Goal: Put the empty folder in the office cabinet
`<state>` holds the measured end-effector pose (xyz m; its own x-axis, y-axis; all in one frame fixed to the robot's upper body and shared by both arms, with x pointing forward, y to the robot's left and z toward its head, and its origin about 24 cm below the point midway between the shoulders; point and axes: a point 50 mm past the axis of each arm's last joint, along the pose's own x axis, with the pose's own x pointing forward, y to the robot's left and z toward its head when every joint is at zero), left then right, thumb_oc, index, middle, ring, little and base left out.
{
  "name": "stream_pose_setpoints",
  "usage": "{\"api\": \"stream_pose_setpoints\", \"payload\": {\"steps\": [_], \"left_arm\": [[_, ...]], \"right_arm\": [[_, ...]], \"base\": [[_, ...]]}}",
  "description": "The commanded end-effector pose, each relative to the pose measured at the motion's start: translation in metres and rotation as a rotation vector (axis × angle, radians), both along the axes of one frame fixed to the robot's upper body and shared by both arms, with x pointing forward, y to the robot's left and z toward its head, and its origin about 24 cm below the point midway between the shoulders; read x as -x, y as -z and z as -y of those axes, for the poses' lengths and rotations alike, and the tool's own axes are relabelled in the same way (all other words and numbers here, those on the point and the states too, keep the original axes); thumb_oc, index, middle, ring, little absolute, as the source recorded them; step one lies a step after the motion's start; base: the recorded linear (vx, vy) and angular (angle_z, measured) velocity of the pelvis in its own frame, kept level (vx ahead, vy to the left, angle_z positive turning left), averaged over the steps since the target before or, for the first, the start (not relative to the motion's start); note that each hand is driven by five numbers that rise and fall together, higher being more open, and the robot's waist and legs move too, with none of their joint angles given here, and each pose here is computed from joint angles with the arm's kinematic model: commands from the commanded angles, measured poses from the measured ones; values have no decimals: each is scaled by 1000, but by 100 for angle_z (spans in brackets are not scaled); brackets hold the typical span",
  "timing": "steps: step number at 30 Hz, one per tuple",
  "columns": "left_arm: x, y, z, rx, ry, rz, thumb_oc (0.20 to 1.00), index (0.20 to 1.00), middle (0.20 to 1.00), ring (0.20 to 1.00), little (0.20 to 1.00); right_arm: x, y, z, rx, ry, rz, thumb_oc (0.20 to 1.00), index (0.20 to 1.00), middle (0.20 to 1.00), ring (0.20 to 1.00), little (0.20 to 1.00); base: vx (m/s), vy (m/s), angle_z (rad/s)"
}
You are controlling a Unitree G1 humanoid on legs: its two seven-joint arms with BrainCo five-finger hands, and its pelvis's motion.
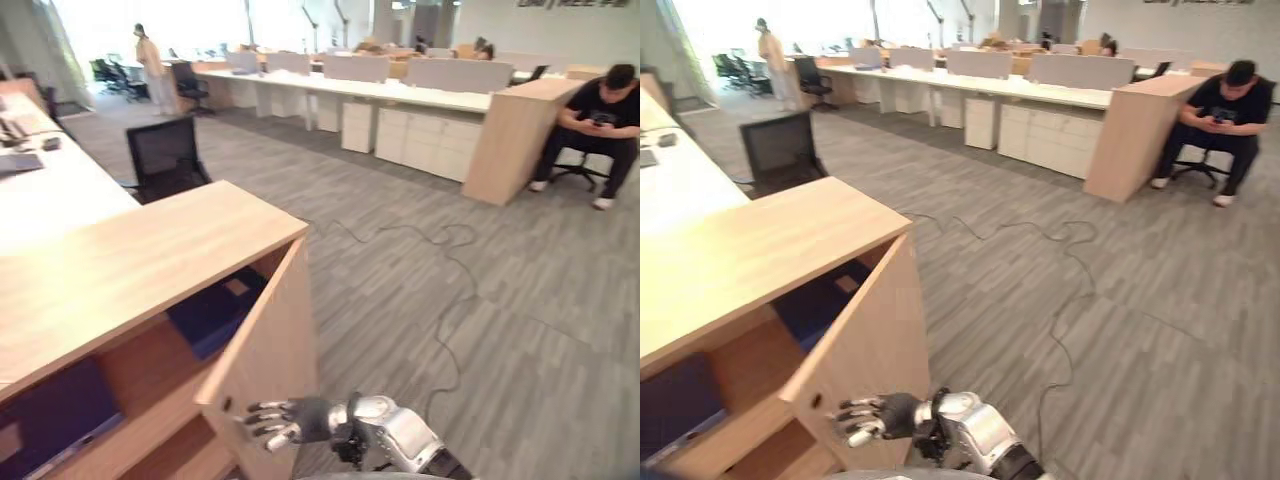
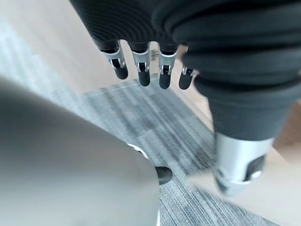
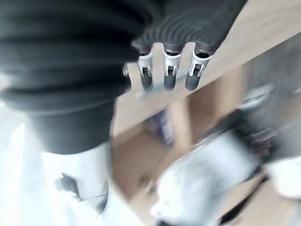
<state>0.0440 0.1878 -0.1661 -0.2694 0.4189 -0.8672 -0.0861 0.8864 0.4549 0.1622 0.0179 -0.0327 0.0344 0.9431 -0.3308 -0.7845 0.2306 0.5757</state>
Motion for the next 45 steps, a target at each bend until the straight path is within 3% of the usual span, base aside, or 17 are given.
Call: {"api": "stream_pose_setpoints", "payload": {"steps": [1,13,19,23,27,36,45], "left_arm": [[41,0,7,97,18,-240,1000,1000,1000,1000,1000],[40,-1,9,81,-10,-244,1000,1000,1000,1000,1000],[22,-1,4,47,1,-121,1000,1000,1000,1000,1000],[22,-3,-10,-48,6,-70,1000,1000,1000,1000,1000],[0,-4,-15,-60,39,28,1000,1000,1000,1000,1000],[22,-3,-23,-46,45,-12,1000,1000,1000,1000,1000],[25,-1,-24,-14,73,-8,1000,1000,1000,1000,1000]], "right_arm": [[-10,-36,-49,-205,-72,3,1000,1000,1000,1000,1000],[6,-29,-64,-167,-126,-35,1000,1000,1000,1000,1000],[-8,-2,-31,95,-23,57,1000,1000,1000,1000,1000],[8,40,-15,227,114,-196,1000,1000,1000,1000,1000],[-3,53,4,257,296,-249,1000,1000,1000,1000,1000],[25,98,53,491,490,-441,1000,1000,1000,1000,1000],[24,110,81,666,541,-340,1000,1000,1000,1000,1000]], "base": [[-2,2,16],[-17,-33,12],[-24,-172,31],[44,-225,22],[-114,-122,37],[107,82,53],[134,131,14]]}}
